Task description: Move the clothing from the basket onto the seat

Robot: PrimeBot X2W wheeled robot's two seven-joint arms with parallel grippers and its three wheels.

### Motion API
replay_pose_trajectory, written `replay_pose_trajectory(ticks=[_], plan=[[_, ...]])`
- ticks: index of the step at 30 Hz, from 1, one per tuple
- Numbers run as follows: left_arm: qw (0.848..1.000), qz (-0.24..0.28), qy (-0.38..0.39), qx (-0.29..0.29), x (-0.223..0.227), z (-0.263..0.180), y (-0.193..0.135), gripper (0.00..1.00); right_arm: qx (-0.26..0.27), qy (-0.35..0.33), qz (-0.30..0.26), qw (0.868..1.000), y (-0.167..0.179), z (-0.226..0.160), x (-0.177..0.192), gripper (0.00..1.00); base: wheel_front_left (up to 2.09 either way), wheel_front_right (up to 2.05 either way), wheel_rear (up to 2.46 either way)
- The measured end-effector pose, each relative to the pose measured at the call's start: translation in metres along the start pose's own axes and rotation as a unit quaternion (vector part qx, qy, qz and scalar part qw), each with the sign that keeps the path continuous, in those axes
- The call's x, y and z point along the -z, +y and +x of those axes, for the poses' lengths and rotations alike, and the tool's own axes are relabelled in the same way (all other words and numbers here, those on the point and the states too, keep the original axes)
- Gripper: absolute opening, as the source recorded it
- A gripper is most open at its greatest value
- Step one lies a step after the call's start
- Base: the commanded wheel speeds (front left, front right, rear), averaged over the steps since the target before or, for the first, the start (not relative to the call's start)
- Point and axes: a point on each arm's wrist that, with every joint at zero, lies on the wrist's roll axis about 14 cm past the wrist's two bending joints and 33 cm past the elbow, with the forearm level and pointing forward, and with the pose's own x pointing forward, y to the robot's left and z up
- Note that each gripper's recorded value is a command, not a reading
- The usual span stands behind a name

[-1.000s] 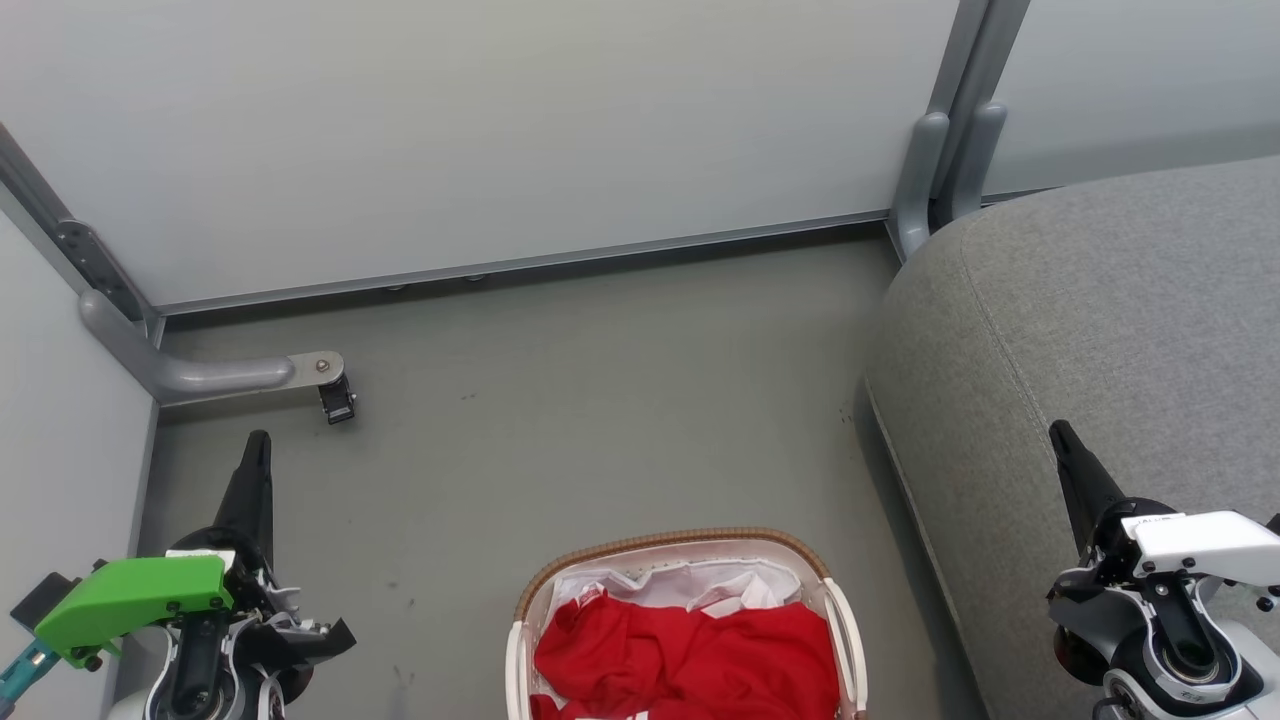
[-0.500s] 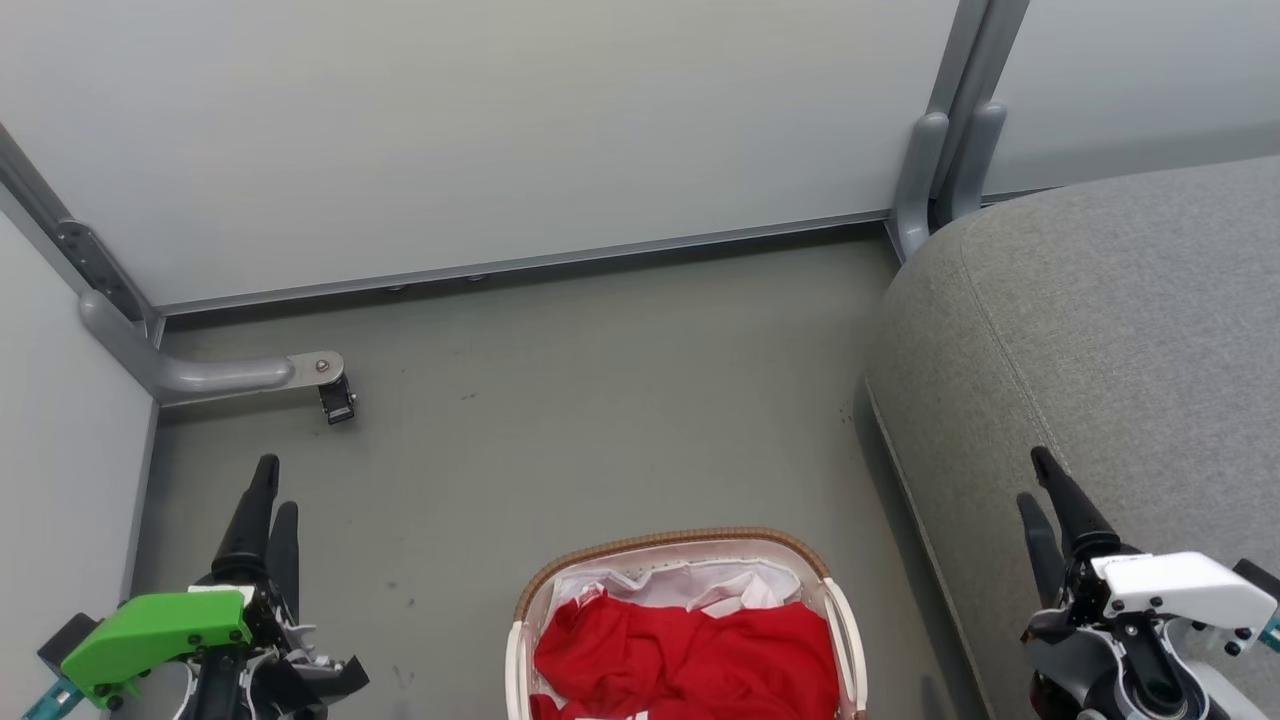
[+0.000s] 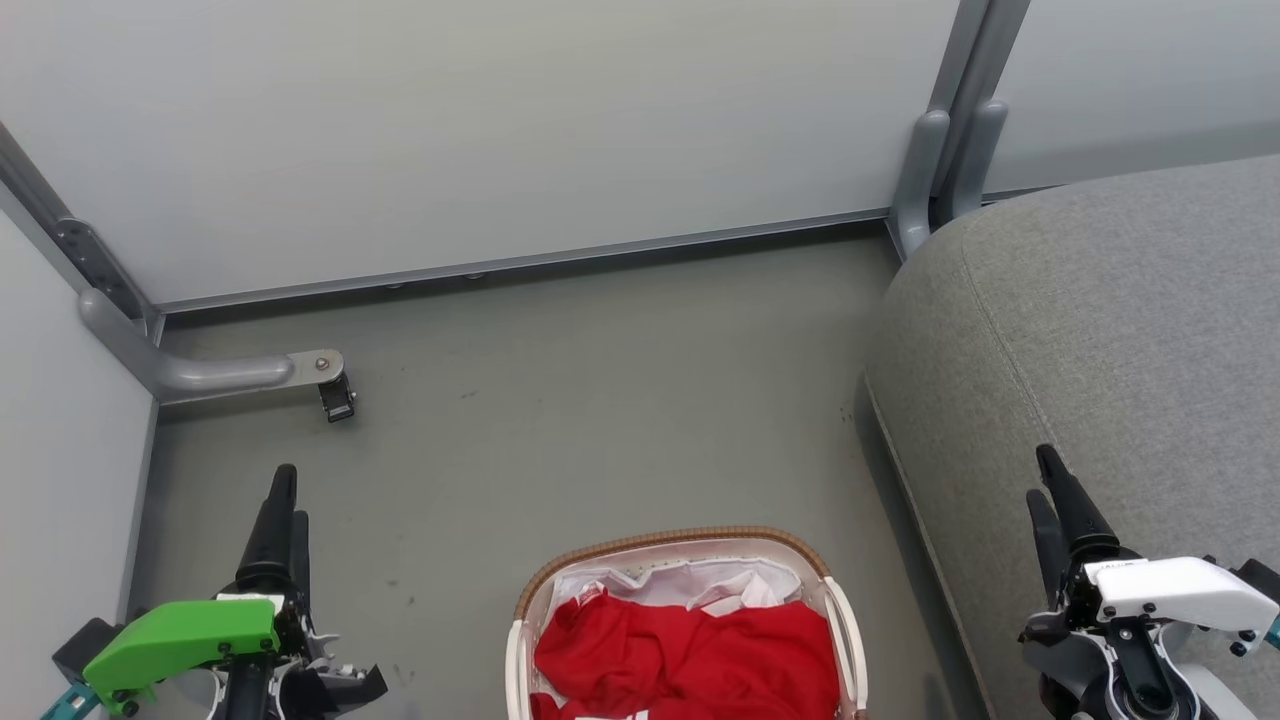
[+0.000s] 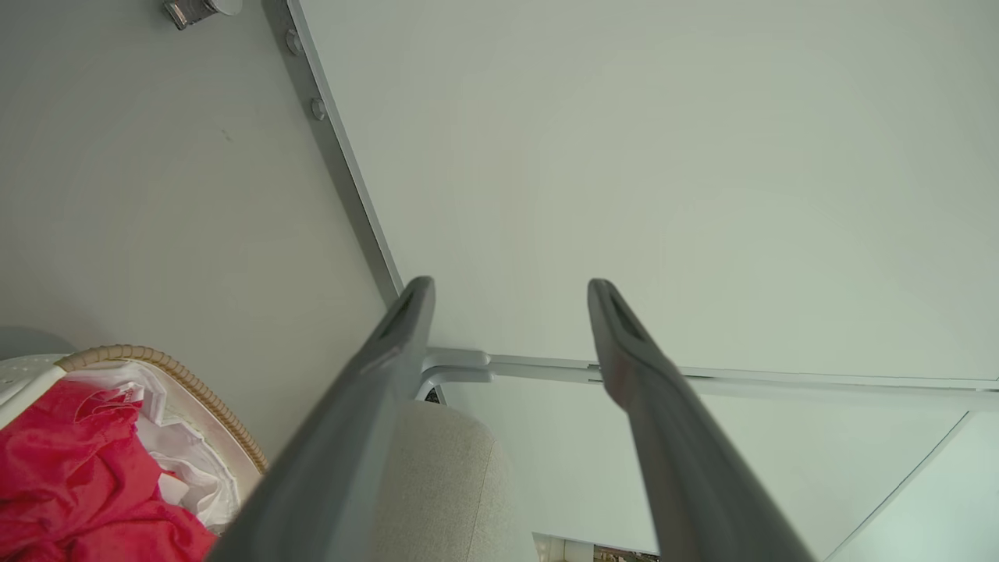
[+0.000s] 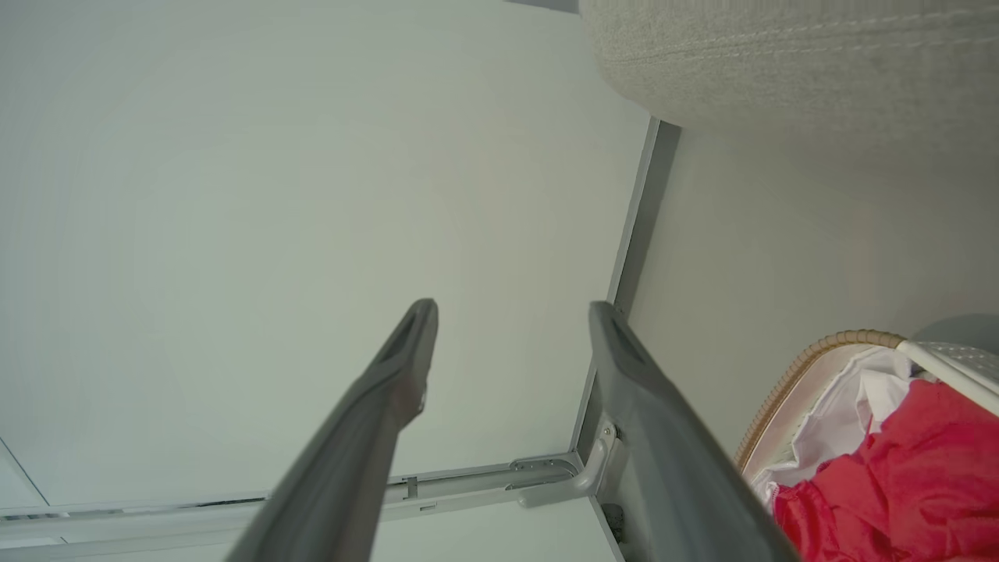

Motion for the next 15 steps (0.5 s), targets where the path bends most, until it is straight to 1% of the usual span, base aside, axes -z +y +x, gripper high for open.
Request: replay_pose_trajectory(ticks=[9,15], plan=[[0.999,0.044,-0.009,0.009,0.001,-0.001,-0.004,1.0,-0.027,-0.022,-0.069,0.997,0.011,0.003,-0.011,1.0,0.0,0.0,0.0],[0.995,0.097,-0.011,0.015,0.004,-0.003,-0.006,1.0,-0.046,-0.032,-0.127,0.99,0.019,0.005,-0.015,1.0,0.0,0.0,0.0]])
